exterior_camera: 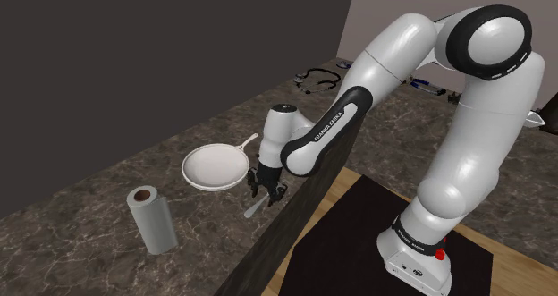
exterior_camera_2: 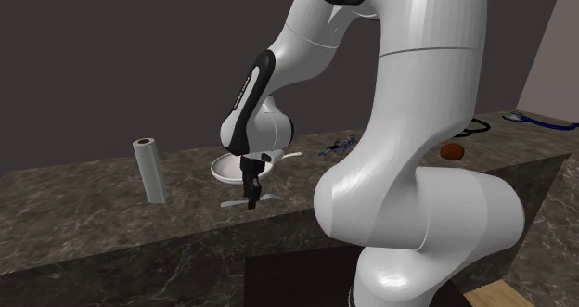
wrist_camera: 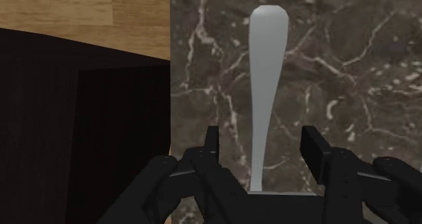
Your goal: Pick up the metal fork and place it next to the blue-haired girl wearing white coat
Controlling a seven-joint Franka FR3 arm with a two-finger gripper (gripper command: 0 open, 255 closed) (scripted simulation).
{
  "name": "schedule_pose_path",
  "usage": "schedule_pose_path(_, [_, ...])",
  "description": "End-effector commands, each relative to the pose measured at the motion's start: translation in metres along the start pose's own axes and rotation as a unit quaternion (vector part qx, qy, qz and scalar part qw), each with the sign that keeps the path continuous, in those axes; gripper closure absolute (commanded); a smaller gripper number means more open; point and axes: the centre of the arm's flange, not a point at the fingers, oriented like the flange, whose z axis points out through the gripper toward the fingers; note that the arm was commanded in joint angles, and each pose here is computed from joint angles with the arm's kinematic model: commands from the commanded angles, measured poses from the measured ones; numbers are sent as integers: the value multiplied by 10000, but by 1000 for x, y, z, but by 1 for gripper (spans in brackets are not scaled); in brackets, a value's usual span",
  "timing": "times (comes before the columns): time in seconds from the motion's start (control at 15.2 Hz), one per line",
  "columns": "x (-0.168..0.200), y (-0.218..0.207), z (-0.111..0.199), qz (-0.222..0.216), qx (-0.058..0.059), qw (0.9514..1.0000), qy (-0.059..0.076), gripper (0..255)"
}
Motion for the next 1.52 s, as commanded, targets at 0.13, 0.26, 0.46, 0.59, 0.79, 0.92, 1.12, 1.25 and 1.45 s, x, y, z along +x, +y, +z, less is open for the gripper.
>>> schedule_pose_path(0.13, [0,0,0,0,0,10000,0,255])
schedule_pose_path(0.26, [0,0,0,0,0,10000,0,255])
schedule_pose_path(0.46, [0,0,0,0,0,10000,0,255])
schedule_pose_path(0.59, [-1,0,-5,0,0,10000,0,255])
schedule_pose_path(0.79, [-3,0,-21,0,0,10000,0,255])
schedule_pose_path(0.92, [-5,0,-31,0,0,10000,0,255])
schedule_pose_path(1.12, [-7,-1,-47,0,0,10000,0,255])
schedule_pose_path(1.25, [-8,-1,-57,0,0,10000,0,255])
schedule_pose_path(1.45, [-11,-1,-73,0,0,10000,0,255])
